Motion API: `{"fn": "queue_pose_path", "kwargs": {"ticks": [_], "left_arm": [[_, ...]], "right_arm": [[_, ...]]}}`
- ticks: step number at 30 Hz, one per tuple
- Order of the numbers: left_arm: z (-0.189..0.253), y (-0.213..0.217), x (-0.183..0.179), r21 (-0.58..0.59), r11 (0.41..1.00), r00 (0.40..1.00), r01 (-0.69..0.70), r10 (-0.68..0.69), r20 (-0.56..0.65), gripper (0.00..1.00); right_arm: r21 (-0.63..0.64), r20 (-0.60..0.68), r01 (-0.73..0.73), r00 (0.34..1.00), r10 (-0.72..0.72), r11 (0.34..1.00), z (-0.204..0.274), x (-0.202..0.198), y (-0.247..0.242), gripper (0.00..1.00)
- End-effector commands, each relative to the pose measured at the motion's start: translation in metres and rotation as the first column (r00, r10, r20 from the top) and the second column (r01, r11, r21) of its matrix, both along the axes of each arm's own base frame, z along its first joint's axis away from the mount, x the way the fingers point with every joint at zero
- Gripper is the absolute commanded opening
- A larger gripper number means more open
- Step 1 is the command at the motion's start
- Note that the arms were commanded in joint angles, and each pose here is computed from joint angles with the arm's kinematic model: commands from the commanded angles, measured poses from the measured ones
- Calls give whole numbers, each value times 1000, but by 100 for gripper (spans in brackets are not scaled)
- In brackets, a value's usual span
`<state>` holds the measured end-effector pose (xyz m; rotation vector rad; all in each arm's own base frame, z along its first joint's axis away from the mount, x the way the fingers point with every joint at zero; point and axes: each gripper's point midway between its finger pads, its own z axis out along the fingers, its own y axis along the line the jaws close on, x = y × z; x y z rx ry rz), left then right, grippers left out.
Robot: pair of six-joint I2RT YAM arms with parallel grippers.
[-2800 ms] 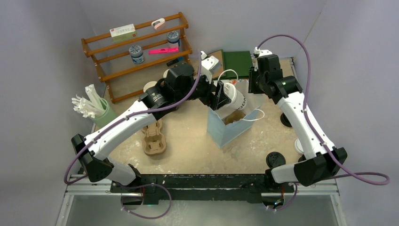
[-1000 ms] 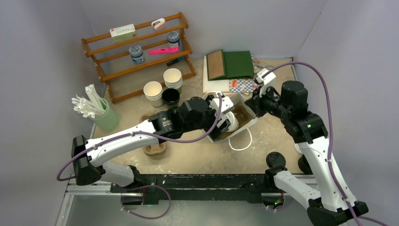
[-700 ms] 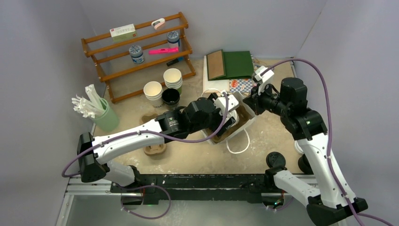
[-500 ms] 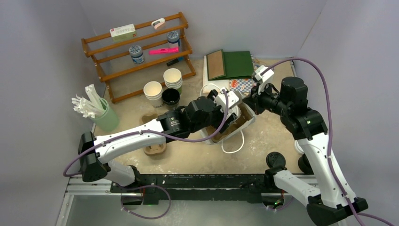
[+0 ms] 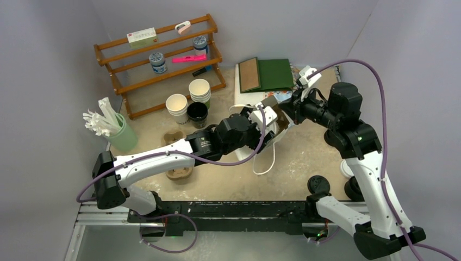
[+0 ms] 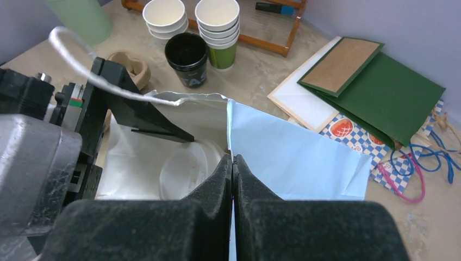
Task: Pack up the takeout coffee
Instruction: Place the coffee cup on the cup tray.
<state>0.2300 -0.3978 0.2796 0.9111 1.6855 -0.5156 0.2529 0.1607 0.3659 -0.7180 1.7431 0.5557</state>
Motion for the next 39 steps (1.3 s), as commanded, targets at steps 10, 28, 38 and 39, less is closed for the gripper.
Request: {"fn": "queue_pose_path", "kwargs": {"ticks": [10, 28, 38, 39], "left_arm": [[-18, -9, 21, 21, 998, 995, -55, 53, 86, 47], [-35, -14, 31, -2, 994, 992, -113, 113, 62, 46], [-51, -35, 40, 54, 996, 997, -73, 74, -19, 45], [-52, -36, 41, 53, 996, 997, -74, 75, -22, 45]], "right_arm": [[20, 13, -13, 1000, 13, 1000, -8, -4, 2, 0], [20, 35, -43, 998, 42, 999, -3, -9, 4, 0], [13, 18, -40, 999, 40, 999, -8, -10, 4, 0], [14, 19, -41, 999, 41, 999, -8, -11, 4, 0]]}}
